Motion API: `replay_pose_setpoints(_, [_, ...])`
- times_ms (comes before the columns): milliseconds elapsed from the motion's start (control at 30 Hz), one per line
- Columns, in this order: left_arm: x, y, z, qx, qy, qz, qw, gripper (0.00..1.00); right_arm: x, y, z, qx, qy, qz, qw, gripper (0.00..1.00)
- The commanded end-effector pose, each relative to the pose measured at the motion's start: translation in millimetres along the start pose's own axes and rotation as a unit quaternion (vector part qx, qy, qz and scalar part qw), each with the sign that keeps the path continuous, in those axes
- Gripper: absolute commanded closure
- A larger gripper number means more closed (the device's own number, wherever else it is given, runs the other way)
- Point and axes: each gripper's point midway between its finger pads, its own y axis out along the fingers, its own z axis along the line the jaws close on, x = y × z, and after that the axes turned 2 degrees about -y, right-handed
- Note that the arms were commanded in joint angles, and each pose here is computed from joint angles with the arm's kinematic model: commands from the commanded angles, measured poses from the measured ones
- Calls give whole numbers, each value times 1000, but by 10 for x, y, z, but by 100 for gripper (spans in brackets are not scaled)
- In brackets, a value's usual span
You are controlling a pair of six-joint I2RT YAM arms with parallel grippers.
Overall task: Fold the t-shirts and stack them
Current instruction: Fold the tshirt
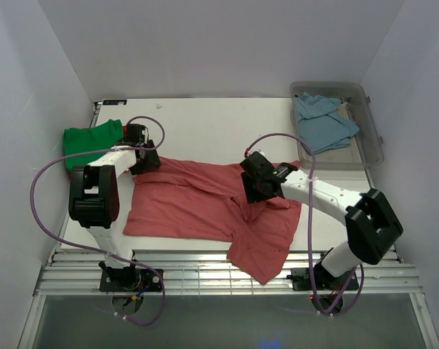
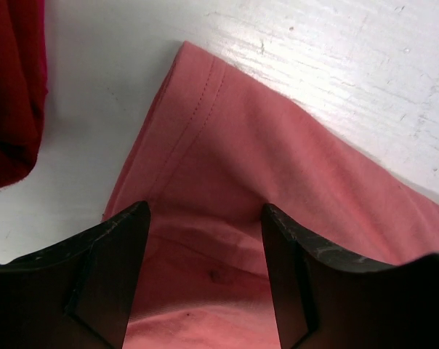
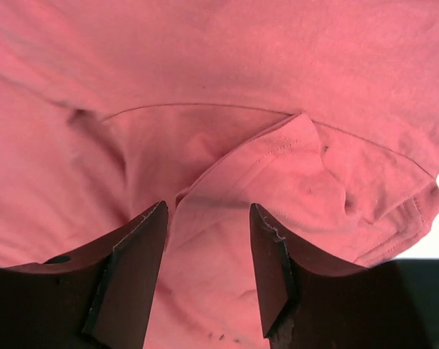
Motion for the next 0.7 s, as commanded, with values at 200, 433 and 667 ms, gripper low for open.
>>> replay_pose_setpoints(200, [153,-264,-48,-22,-8,-37,999,27,126,272,-95,-52,-22,3,998,67])
replay_pose_setpoints(433, [179,-286,-71,-28,-9,-40,999,27,-23,-83,-288,-72,-4,-2,997,92])
replay_pose_setpoints(667, [114,-211,-32,-19,-9,-30,999,27,-516,-353,-384,-64,26,33,997,92])
